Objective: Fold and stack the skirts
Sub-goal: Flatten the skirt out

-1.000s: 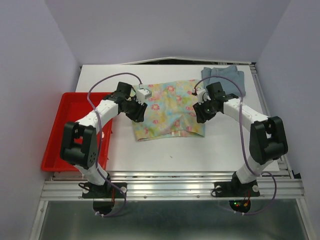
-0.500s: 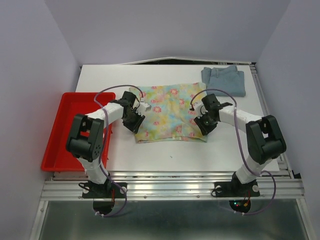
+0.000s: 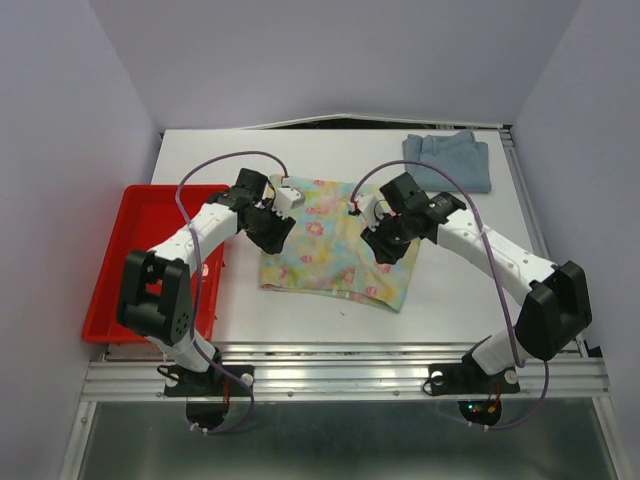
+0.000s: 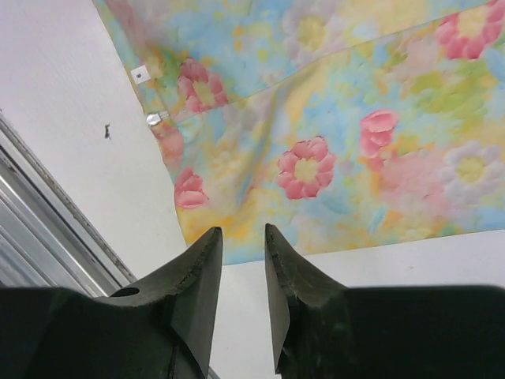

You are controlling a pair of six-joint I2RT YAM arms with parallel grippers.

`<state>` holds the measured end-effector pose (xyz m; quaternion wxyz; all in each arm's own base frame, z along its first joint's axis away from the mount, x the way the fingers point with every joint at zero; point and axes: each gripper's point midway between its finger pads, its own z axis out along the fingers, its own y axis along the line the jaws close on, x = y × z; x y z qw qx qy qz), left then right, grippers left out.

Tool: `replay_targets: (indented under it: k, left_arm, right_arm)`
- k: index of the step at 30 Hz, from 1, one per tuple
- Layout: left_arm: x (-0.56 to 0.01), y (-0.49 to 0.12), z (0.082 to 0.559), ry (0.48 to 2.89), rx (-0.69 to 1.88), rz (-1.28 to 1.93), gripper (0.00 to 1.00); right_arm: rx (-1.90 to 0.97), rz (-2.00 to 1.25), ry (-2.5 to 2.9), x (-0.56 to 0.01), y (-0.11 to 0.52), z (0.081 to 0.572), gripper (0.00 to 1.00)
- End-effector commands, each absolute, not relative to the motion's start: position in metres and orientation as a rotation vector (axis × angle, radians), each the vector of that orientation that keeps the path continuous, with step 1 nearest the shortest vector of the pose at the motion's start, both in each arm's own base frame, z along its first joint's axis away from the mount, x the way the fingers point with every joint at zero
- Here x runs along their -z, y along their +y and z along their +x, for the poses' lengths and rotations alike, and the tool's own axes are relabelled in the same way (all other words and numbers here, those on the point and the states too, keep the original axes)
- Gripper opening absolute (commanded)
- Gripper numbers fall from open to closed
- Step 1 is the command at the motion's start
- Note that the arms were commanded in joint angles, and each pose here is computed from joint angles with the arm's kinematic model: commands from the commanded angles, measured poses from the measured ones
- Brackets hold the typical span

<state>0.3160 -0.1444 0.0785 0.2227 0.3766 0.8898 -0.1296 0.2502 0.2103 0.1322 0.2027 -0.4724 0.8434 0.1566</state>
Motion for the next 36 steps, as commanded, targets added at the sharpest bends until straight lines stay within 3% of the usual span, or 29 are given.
replay_targets:
  k: [1,6,10,12,15,24,36]
  left_arm:
    - [-0.099,-0.162,0.291,2.357,0.493,1.172,0.58]
    - [-0.081,-0.167,0.26,2.422,0.647,1.196,0.52]
    - [-0.077,-0.16,0.252,2.423,0.618,1.225,0.64]
    - [-0.082,-0.161,0.247,2.408,0.687,1.235,0.68]
    - [-0.095,-0.161,0.252,2.38,0.766,1.173,0.72]
    - [-0.12,-0.157,0.277,2.36,0.876,1.016,0.73]
    - [-0.13,-0.139,0.299,2.377,0.842,0.926,0.74]
  right_arm:
    - [-0.543,-1.305,2.339,-0.146,0.219,0.243,0.34]
    - [-0.673,-1.344,2.353,-0.12,0.231,0.212,0.36]
    - [-0.484,-1.364,2.273,-0.102,0.225,0.221,0.38]
    - [-0.409,-1.381,2.209,-0.1,0.227,0.228,0.44]
    - [-0.349,-1.427,2.136,-0.095,0.233,0.225,0.49]
    - [-0.101,-1.606,1.859,-0.083,0.252,0.221,0.49]
    - [0.253,-1.781,1.596,-0.066,0.236,0.228,0.5]
